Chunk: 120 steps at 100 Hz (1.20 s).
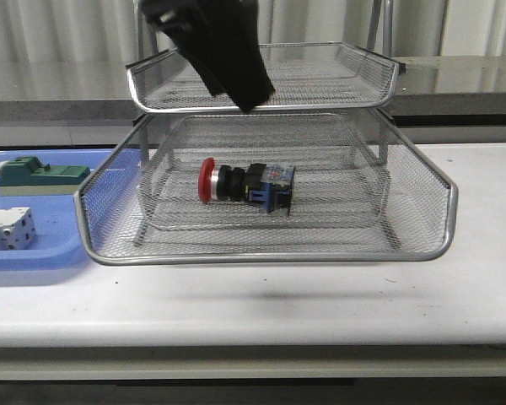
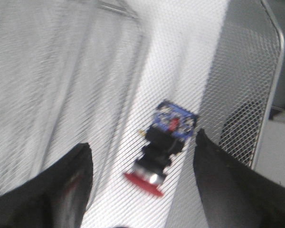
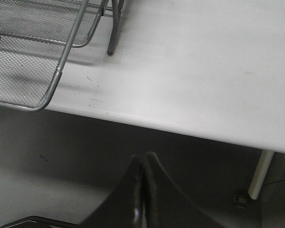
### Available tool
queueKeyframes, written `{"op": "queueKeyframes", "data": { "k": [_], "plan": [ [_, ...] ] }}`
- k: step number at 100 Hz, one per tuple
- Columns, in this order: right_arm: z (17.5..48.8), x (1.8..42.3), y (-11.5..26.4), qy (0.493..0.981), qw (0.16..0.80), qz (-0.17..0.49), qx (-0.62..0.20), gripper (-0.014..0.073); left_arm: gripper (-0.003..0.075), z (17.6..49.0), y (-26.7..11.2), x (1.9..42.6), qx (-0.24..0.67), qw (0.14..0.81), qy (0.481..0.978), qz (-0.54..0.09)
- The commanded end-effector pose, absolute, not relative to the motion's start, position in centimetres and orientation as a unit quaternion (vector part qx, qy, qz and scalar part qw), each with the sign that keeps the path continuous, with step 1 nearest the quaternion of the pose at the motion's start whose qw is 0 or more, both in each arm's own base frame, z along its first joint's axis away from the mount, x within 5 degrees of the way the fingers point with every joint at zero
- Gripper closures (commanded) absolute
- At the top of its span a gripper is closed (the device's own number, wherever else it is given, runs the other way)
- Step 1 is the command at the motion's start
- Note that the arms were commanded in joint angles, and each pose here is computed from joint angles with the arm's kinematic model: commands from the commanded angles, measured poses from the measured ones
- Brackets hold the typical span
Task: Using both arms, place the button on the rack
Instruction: 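Carry the button over the pulled-out tier and release it there, then withdraw the left gripper back above the tray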
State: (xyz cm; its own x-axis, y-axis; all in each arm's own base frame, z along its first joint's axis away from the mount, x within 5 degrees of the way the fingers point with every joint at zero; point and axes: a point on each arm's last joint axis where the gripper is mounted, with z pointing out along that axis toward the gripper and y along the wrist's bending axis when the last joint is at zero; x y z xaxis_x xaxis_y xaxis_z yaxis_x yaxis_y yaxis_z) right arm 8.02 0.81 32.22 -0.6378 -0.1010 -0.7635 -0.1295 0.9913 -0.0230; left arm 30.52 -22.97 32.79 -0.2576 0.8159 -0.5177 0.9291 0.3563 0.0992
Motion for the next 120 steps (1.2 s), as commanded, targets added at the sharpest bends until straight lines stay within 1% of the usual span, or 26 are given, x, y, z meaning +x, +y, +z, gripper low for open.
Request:
{"op": "queueKeyframes", "data": {
  "k": [1, 16, 25, 41, 52, 57, 71, 87, 105, 120],
  "plan": [
    [33.6, 8.3, 0.7, 0.887, 0.458, 0.013, -0.059, 0.0666, 0.0275, 37.5, -20.5, 29.7, 0.506, 0.314, 0.794, -0.125],
    [33.6, 8.3, 0.7, 0.887, 0.458, 0.013, -0.059, 0.0666, 0.0278, 40.0, -15.5, 29.7, 0.437, 0.344, 0.824, -0.111],
    [33.6, 8.3, 0.7, 0.887, 0.458, 0.013, -0.059, 0.0666, 0.0279, 40.8, -12.4, 29.4, 0.398, 0.356, 0.84, -0.098],
    [33.6, 8.3, 0.7, 0.887, 0.458, 0.013, -0.059, 0.0666, 0.0279, 40.7, -7.5, 27.7, 0.327, 0.37, 0.867, -0.073],
    [33.6, 8.3, 0.7, 0.887, 0.458, 0.013, -0.059, 0.0666, 0.0279, 40.5, -5.1, 25.4, 0.279, 0.4, 0.871, -0.057],
    [33.6, 8.3, 0.7, 0.887, 0.458, 0.013, -0.059, 0.0666, 0.0279, 39.9, -4.2, 24.2, 0.257, 0.412, 0.873, -0.053],
    [33.6, 8.3, 0.7, 0.887, 0.458, 0.013, -0.059, 0.0666, 0.0279, 39.1, -2.7, 20.3, 0.211, 0.468, 0.858, -0.031],
    [33.6, 8.3, 0.7, 0.887, 0.458, 0.013, -0.059, 0.0666, 0.0279, 38.1, -2.1, 15.6, 0.178, 0.547, 0.818, -0.013],
    [33.6, 8.3, 0.7, 0.887, 0.458, 0.013, -0.059, 0.0666, 0.0279, 35.7, -1.7, 10.7, 0.151, 0.618, 0.771, 0.0],
    [33.6, 8.3, 0.7, 0.887, 0.458, 0.013, -0.059, 0.0666, 0.0279, 33.2, -1.5, 7.9, 0.128, 0.663, 0.737, 0.002]
  ]
}}
